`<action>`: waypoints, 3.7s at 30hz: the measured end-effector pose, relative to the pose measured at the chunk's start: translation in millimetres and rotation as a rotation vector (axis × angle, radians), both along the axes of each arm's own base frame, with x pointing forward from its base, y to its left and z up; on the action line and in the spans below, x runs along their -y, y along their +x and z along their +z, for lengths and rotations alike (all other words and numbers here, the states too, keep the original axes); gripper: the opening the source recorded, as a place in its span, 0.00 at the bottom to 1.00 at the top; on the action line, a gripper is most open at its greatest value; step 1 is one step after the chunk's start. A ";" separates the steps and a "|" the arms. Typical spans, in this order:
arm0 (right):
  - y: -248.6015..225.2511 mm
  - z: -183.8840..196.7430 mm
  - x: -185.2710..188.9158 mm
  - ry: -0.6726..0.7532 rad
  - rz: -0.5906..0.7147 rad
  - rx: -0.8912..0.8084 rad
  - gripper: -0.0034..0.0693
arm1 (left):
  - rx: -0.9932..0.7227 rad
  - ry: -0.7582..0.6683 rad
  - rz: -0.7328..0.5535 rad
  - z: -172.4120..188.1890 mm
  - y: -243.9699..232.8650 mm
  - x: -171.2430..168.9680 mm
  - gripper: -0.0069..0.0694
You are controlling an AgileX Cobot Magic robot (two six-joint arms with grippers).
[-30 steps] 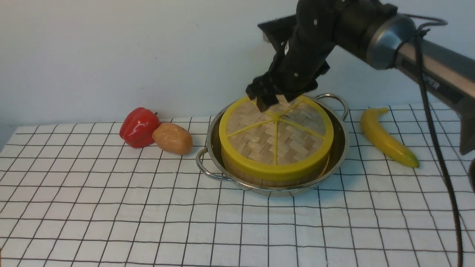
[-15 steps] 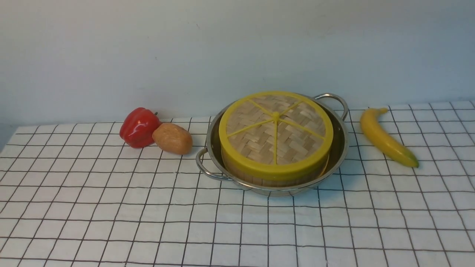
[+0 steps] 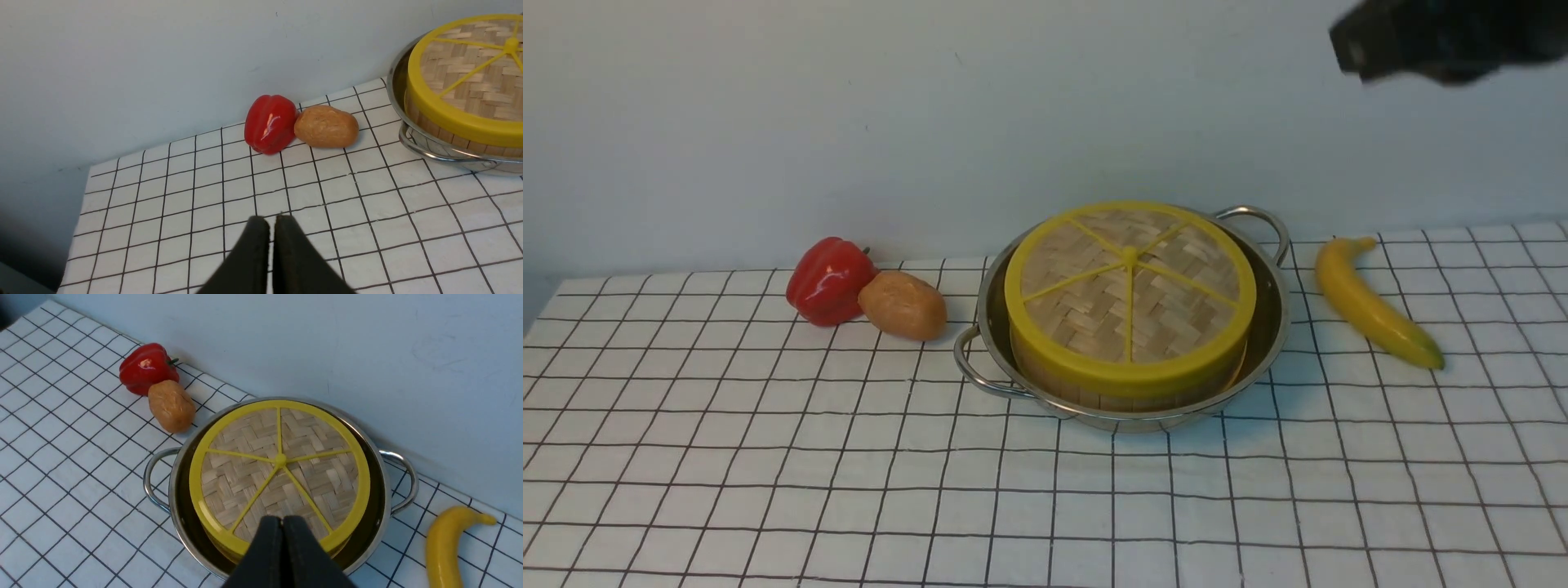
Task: Place the steamer in the pot on the white tablecloth, and put the lid on the steamer.
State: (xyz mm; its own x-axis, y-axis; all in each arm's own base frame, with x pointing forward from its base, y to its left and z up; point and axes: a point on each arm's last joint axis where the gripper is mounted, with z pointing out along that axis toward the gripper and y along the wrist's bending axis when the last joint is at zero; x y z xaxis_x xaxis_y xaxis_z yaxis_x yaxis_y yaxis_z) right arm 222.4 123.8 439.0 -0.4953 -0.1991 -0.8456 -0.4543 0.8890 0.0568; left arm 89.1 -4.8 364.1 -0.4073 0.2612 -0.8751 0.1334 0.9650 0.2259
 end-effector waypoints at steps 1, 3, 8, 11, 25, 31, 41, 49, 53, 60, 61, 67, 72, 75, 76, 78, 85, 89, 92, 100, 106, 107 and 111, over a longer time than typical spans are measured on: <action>-7.8 -12.8 4.3 0.014 -0.004 0.011 0.03 | 0.000 0.001 0.000 0.0 0.0 -0.1 0.11; -22.0 -41.3 12.2 0.033 -0.011 0.022 0.03 | 0.000 0.001 0.000 0.0 0.0 -0.1 0.11; -48.4 -96.8 26.6 0.046 -0.017 0.010 0.03 | 0.000 0.001 0.000 0.0 0.0 -0.1 0.12; -54.4 -101.1 29.6 0.061 -0.018 0.020 0.03 | 0.000 0.001 0.000 0.0 0.0 -0.1 0.12; -57.3 -98.3 32.8 0.030 -0.005 0.072 0.06 | 0.001 0.002 0.001 0.0 0.0 -0.1 0.12; -68.1 -111.5 61.4 -0.016 -0.100 0.158 0.08 | 0.002 0.004 0.001 0.2 0.1 -0.3 0.12; -117.9 -173.1 113.4 0.084 -0.381 0.468 0.12 | 0.005 0.012 0.004 0.4 0.2 -0.8 0.12; -149.0 -224.6 122.7 0.100 -0.467 0.607 0.15 | 0.006 0.014 0.005 0.5 0.2 -0.9 0.12; -158.2 -224.1 124.1 0.120 -0.489 0.650 0.16 | 0.006 0.014 0.005 0.5 0.2 -0.9 0.12; -165.3 -236.8 126.0 0.120 -0.525 0.536 0.20 | 0.006 0.014 0.005 0.5 0.2 -0.9 0.12; -165.3 -237.7 126.1 0.117 -0.527 0.526 0.20 | 0.006 0.014 0.005 0.5 0.2 -0.9 0.12; -165.7 -245.1 126.0 0.119 -0.532 0.444 0.22 | 0.007 0.014 0.004 0.5 0.5 -0.8 0.12; -165.7 -245.2 125.6 0.141 -0.534 0.437 0.23 | 0.008 0.014 0.004 0.6 0.6 -0.8 0.13; -165.7 -245.6 125.6 0.141 -0.534 0.436 0.25 | 0.008 0.014 0.004 0.7 0.6 -0.7 0.14; -165.7 -245.6 125.6 0.141 -0.534 0.436 0.25 | 0.008 0.014 0.004 0.7 0.6 -0.7 0.15; -165.7 -245.6 125.6 0.141 -0.534 0.436 0.26 | 0.008 0.014 0.004 0.7 0.6 -0.7 0.15; -165.7 -245.6 125.6 0.144 -0.535 0.435 0.28 | 0.008 0.014 0.004 0.7 0.6 -0.7 0.16; -165.8 -245.7 125.6 0.147 -0.537 0.434 0.30 | 0.026 -0.004 0.038 2.2 -3.0 -4.6 0.17; -165.8 -245.7 125.6 0.148 -0.536 0.433 0.31 | 0.040 -0.070 0.139 1.5 -5.2 -11.4 0.17; -165.8 -245.8 125.6 0.148 -0.537 0.432 0.33 | 0.110 -0.170 0.327 -65.6 -4.0 -24.1 0.19; -166.1 -245.5 125.6 0.150 -0.536 0.436 0.36 | 0.192 -0.175 0.280 -134.8 -19.0 -19.2 0.20; -166.1 -245.5 125.6 0.150 -0.536 0.436 0.37 | 0.203 -0.176 0.274 -145.8 -22.0 -18.5 0.20; -166.1 -245.5 125.6 0.150 -0.536 0.436 0.38 | 0.244 -0.193 0.267 -173.3 -30.5 -16.9 0.21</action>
State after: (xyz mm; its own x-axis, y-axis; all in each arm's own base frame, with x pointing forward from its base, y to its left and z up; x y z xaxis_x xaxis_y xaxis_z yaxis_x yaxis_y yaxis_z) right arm 56.3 -1.8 193.5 -0.1026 0.1118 -0.9884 0.0351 0.9934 0.1088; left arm 58.6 12.1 190.9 -0.2130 -0.0042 -0.9770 -0.1624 0.9862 0.0311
